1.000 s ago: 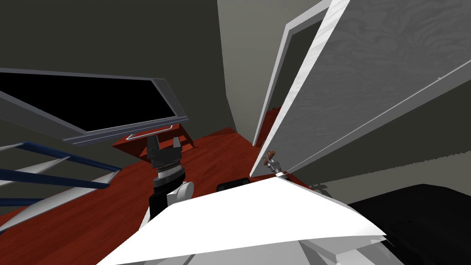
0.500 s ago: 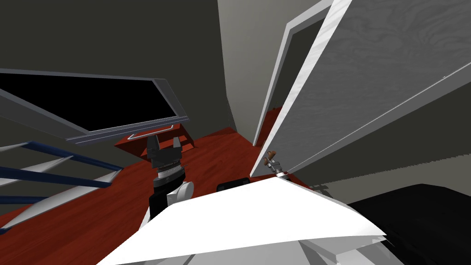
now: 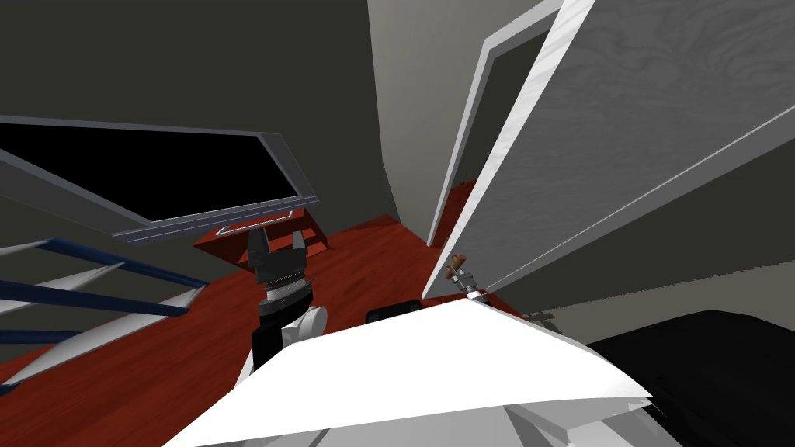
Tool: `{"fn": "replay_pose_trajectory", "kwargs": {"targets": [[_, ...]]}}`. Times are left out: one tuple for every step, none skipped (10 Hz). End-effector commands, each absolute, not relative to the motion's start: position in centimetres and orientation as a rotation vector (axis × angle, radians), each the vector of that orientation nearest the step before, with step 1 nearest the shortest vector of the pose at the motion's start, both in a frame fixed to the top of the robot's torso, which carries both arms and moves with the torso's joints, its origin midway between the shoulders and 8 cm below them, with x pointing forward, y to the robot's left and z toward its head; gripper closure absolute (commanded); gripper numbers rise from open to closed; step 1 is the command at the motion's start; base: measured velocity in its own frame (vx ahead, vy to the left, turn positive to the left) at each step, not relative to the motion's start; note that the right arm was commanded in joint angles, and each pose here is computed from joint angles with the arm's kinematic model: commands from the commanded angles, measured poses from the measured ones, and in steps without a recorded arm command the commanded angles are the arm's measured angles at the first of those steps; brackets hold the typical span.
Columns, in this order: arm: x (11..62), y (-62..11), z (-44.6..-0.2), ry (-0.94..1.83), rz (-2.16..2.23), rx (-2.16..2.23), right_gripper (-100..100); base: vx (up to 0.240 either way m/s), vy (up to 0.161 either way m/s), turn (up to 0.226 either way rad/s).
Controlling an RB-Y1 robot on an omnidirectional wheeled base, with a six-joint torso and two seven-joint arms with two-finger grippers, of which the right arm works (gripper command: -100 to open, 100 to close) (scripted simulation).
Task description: Pull the door open
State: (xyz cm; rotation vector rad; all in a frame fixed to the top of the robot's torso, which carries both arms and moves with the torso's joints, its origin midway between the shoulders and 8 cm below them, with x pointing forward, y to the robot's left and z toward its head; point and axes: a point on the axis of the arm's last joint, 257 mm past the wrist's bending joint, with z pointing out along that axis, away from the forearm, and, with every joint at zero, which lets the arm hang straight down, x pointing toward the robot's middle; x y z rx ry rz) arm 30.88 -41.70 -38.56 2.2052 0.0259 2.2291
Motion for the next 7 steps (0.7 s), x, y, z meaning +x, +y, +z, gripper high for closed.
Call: {"fn": "replay_pose_trajectory", "kwargs": {"targets": [[30.46, -41.48, -38.66, 0.036, 2.234, 2.213, 100, -0.004, 0.012, 0.033], [30.46, -41.48, -38.66, 0.036, 2.234, 2.213, 100, 0.000, 0.000, 0.000], [30.46, -41.48, -38.66, 0.036, 2.234, 2.213, 100, 0.000, 0.000, 0.000], [30.46, -41.48, -38.66, 0.036, 2.234, 2.213, 100, 0.000, 0.000, 0.000], [30.46, -41.48, -38.66, 0.036, 2.234, 2.213, 100, 0.000, 0.000, 0.000], [30.46, -41.48, -38.66, 0.036, 2.234, 2.213, 100, 0.000, 0.000, 0.000], [30.46, -41.48, -38.66, 0.036, 2.234, 2.213, 100, 0.000, 0.000, 0.000]]}}
